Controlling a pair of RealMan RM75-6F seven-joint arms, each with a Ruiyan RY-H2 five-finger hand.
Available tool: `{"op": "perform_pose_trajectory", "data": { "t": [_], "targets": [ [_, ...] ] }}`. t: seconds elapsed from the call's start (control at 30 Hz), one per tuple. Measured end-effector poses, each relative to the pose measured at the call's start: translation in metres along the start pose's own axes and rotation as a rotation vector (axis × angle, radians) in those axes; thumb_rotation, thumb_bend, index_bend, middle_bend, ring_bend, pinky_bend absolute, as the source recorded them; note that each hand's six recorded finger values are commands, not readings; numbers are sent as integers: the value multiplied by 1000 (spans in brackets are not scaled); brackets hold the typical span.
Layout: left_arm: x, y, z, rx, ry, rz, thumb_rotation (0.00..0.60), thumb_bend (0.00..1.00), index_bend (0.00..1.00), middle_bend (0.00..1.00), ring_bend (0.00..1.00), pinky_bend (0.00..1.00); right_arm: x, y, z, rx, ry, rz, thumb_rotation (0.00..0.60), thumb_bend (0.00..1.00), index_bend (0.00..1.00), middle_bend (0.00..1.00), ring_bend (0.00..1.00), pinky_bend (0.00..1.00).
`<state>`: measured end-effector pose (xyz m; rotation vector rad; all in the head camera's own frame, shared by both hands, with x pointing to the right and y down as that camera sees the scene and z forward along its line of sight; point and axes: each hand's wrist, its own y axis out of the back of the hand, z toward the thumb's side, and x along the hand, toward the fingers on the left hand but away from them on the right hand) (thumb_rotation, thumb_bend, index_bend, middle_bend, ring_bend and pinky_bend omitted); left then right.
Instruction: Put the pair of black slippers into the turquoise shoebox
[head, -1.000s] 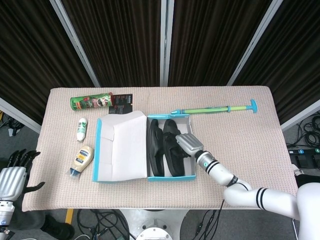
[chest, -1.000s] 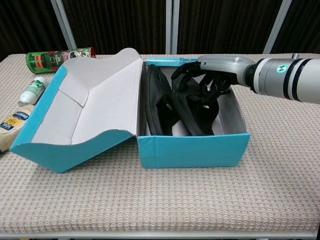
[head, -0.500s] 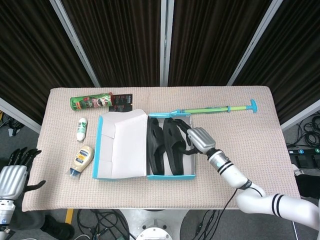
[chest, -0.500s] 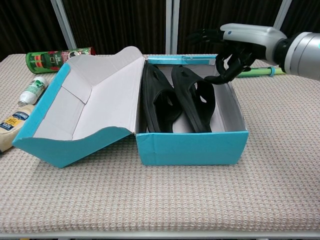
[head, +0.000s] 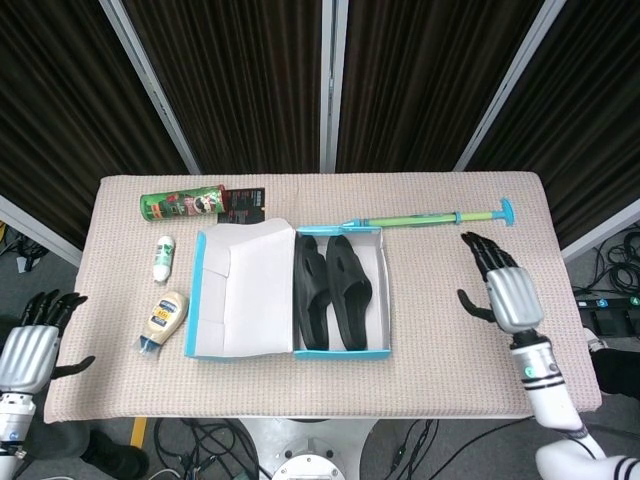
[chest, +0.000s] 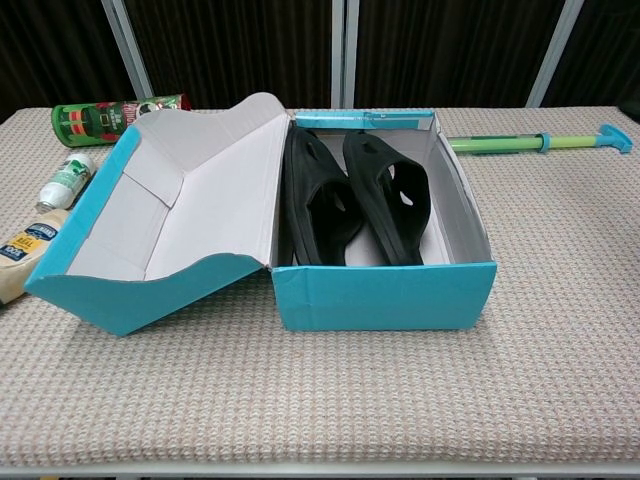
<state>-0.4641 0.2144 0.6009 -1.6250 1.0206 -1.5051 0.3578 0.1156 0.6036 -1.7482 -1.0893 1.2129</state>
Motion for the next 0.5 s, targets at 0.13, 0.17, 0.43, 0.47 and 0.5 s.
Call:
{"op": "perform_pose_trajectory", "data": {
  "t": [0.13, 0.17, 0.43, 0.47, 0.5],
  "targets": [
    [2, 0, 2, 10, 5, 13, 600, 29, 165, 120, 41, 32, 51, 5, -28, 57, -62, 13, 600, 241, 0, 0, 0, 0],
    [2, 0, 2, 13, 5, 15, 600, 29, 165, 120, 41, 31, 61, 6, -32, 62, -72, 17, 600, 242, 0, 0, 0, 0],
    [1, -1, 6, 17, 4, 21, 600, 29, 165, 120, 41, 30, 117, 16, -46, 55, -120, -10, 600, 249, 0, 0, 0, 0],
    [2, -1, 5, 19, 5, 22, 600, 29, 165, 120, 41, 30, 120, 16, -46, 57, -120, -10, 600, 249, 0, 0, 0, 0],
    [2, -1, 5, 21, 6, 23, 600, 29, 165, 120, 41, 30, 123, 16, -47, 60, -120, -10, 600, 250, 0, 0, 0, 0]
  ]
}}
